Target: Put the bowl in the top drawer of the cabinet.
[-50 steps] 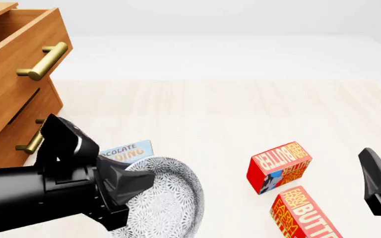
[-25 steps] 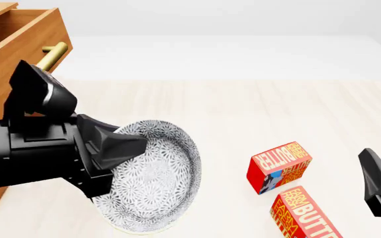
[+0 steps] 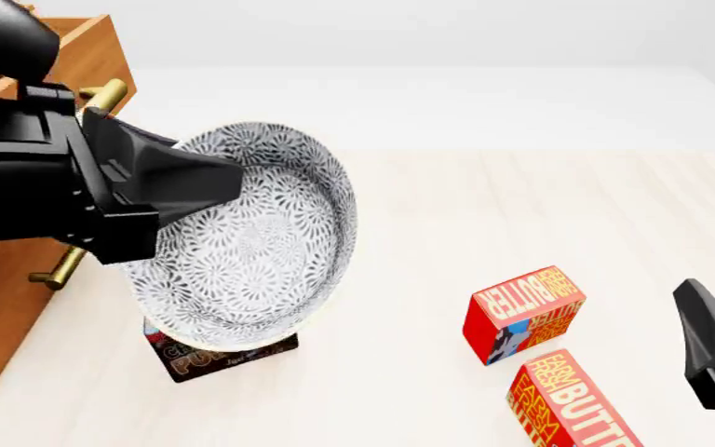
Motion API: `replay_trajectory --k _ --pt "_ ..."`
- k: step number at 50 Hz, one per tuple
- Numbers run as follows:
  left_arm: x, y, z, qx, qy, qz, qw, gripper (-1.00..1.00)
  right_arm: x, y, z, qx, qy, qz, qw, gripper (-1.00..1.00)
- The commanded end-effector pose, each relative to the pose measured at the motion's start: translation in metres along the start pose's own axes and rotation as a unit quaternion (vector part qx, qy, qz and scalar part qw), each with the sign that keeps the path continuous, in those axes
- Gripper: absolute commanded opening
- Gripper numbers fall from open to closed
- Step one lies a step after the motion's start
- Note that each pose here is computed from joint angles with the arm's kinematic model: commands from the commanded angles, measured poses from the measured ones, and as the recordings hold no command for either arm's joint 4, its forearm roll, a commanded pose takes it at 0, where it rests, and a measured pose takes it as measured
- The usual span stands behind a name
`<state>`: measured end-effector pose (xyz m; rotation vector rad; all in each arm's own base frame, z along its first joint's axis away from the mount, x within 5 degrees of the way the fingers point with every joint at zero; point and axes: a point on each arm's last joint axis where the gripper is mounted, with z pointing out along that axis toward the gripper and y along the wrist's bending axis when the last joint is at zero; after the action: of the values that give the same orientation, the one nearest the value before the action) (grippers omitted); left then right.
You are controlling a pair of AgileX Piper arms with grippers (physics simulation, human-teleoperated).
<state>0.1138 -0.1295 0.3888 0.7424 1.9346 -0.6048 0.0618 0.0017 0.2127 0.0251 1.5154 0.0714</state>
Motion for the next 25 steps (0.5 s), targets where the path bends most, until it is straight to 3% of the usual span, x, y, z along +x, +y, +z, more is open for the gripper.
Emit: replay_trajectory --k 1,9,11,25 --pt "-0.026 0.004 -0.016 -0.016 -0.024 -0.004 0.9996 -1.0 0.0 0.0 0.0 0.0 0.0 0.0 1.0 1.0" --pt "-0.053 0.018 -0.022 -0.058 -0.031 -0.004 0.9978 -1.0 0.0 0.0 0.0 -0.002 0.001 -0.001 1.0 1.0" --pt "-0.058 0.017 -0.026 -0.058 -0.036 -0.02 0.9975 -1.0 0.0 0.0 0.001 -0.002 0.001 -0.001 1.0 1.0" --pt "-0.081 0.03 -0.043 -0.1 -0.064 -0.034 0.9923 -1.0 0.0 0.0 0.0 -0.001 0.0 -0.002 1.0 1.0"
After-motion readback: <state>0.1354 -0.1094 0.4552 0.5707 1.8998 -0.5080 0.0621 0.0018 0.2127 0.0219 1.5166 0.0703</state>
